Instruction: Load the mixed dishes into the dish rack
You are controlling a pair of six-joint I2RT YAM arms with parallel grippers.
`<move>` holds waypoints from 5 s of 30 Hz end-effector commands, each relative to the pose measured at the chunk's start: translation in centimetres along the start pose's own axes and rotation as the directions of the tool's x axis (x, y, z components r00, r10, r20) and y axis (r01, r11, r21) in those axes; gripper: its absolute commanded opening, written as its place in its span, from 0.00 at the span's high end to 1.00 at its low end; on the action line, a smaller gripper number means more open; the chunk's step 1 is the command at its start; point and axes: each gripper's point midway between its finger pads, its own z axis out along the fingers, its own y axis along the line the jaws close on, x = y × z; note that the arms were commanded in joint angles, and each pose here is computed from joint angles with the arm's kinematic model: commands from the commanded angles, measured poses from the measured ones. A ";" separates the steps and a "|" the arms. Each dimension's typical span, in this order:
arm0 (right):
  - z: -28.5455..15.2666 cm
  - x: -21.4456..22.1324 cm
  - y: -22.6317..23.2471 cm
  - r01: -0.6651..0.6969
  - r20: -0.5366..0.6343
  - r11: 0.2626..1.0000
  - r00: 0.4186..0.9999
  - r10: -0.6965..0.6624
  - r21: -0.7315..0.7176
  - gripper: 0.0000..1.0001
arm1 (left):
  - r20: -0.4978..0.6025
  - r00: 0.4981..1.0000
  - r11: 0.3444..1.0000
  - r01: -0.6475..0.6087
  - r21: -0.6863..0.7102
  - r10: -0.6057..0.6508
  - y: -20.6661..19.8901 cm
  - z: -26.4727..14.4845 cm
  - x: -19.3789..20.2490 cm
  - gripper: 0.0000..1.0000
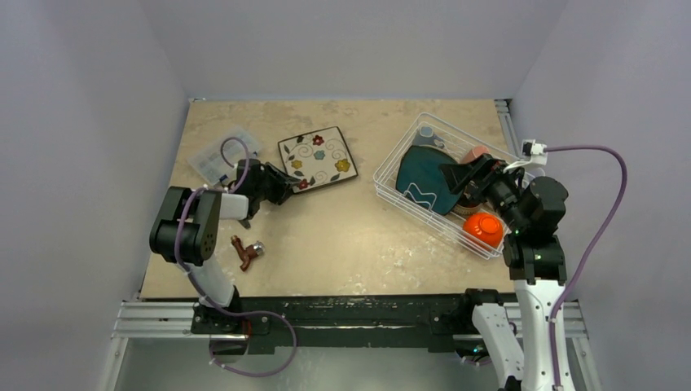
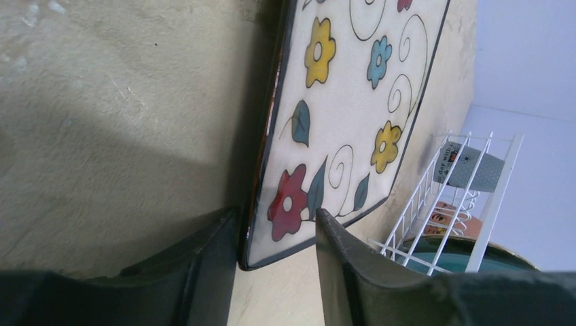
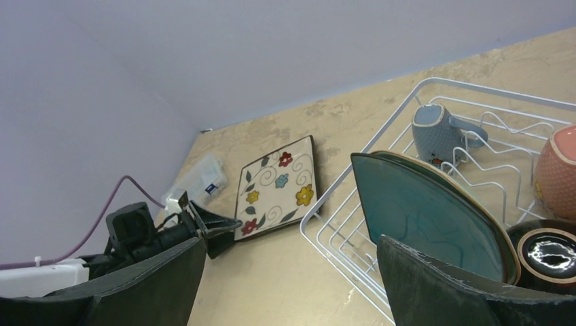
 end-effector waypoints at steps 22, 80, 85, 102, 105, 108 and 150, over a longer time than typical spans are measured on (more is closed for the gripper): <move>2.4 2.4 4.1 -0.130 -0.086 0.985 0.989 0.121 -0.109 0.03 | -0.067 0.996 0.990 0.072 0.125 -0.064 -7.6 -5.5 -1.0 1.00; 28.3 29.4 12.2 0.966 0.337 -0.024 0.067 -0.939 -0.259 1.00 | -0.167 0.985 0.998 0.043 0.055 -0.033 -8.2 -7.6 -0.7 0.95; 27.2 29.2 12.2 0.951 0.360 -0.014 0.103 -0.927 -0.308 1.00 | -0.168 0.985 0.998 0.056 0.035 -0.049 -8.0 -7.4 -1.4 0.47; 23.7 29.3 13.4 0.915 0.390 0.024 0.196 -0.900 -0.403 1.00 | -0.157 0.987 0.999 0.048 0.020 -0.044 -6.1 -5.5 -3.0 0.28; 23.0 29.7 13.7 0.907 0.397 0.022 0.206 -0.894 -0.420 1.00 | -0.181 0.982 0.997 0.057 0.048 -0.047 -6.4 -4.9 -2.7 0.28; 22.4 30.1 14.1 0.902 0.403 0.024 0.216 -0.889 -0.432 1.00 | -0.216 0.976 0.996 0.053 0.075 -0.035 -6.8 -4.4 -2.0 0.31; 15.3 22.3 18.1 0.667 0.014 0.597 0.672 -0.741 -0.445 0.01 | 0.153 0.956 0.741 -0.291 0.605 0.251 -19.8 -14.0 -5.4 1.00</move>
